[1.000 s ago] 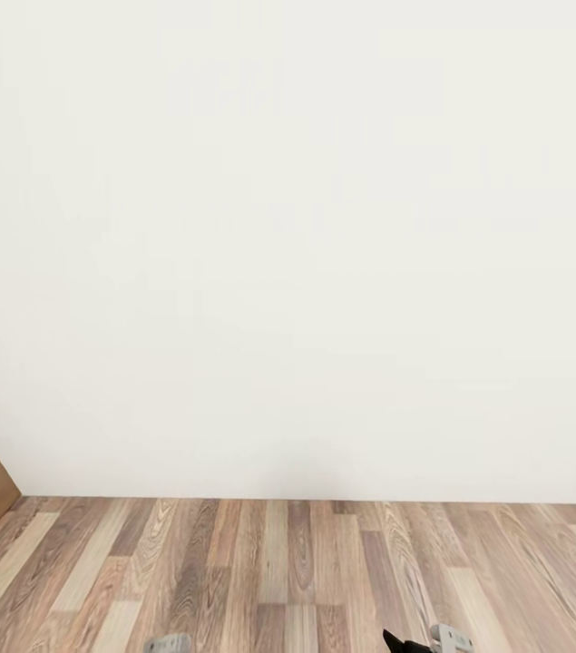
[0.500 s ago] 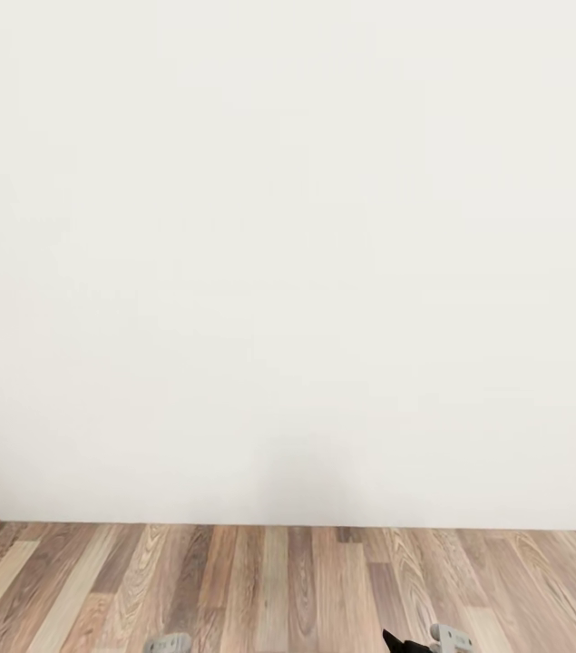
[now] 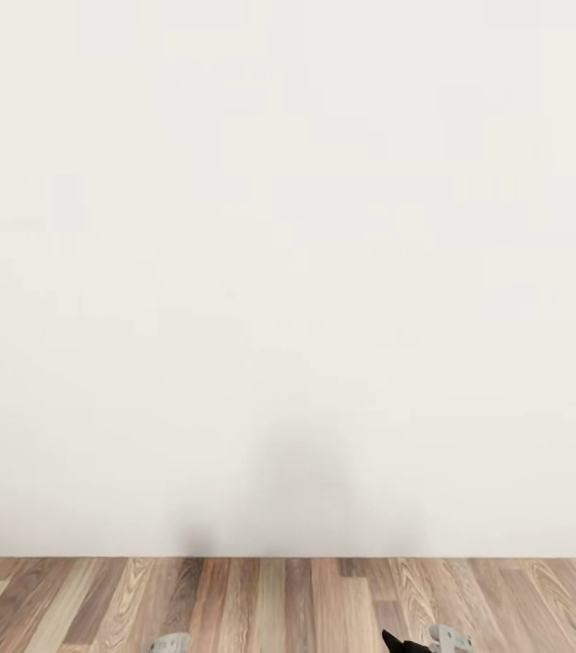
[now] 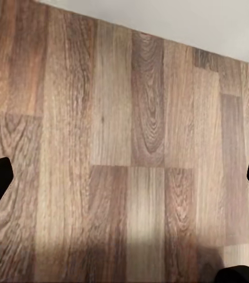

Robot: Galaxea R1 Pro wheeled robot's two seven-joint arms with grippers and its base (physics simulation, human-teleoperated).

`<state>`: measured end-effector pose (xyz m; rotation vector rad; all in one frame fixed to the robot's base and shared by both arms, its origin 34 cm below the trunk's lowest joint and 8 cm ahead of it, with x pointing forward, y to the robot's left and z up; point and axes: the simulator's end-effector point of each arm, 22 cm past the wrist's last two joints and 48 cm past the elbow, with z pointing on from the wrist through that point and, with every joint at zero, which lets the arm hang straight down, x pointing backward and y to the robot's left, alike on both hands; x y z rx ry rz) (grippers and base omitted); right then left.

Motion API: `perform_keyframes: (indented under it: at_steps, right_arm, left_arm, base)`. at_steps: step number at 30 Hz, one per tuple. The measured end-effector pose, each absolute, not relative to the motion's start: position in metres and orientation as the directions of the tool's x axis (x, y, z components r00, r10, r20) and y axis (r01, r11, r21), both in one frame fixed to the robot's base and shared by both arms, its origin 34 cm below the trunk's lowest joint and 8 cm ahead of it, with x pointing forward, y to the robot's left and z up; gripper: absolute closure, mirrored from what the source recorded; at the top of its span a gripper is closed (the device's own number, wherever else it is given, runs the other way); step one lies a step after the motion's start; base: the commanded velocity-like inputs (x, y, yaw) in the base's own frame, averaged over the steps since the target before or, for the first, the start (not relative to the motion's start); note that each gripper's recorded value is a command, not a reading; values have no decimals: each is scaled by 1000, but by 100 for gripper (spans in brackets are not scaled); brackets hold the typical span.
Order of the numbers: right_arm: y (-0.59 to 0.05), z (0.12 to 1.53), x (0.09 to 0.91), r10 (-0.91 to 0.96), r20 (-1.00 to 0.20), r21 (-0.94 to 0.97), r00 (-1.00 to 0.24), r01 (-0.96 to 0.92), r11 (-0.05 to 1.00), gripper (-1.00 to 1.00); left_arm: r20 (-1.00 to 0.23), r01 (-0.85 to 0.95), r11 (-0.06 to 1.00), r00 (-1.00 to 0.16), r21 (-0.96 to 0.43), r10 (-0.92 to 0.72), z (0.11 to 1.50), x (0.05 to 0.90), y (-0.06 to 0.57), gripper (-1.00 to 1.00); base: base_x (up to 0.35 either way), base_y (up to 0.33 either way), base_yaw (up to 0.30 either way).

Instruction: In the bedroom, move the book from the bed onto either nightstand, and place the two sandals side by side next to the bed.

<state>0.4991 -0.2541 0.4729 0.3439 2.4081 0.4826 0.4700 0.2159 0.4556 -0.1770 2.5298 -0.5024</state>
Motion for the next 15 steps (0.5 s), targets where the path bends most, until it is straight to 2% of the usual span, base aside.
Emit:
perform_keyframes:
  at_steps: [5,15]
  right_arm:
    - [-254,473,499,360,-548,423,-755,121,898,-100]
    - [-255,473,499,360,-549,424,-754,120,898,-100]
  left_arm:
    - [-492,-21,921,-841,-388,-226,456,470,216,-100]
    - [-492,-21,921,-841,-388,-227,456,470,216,-100]
  base:
    - [325,0,-174]
    - [305,0,-269]
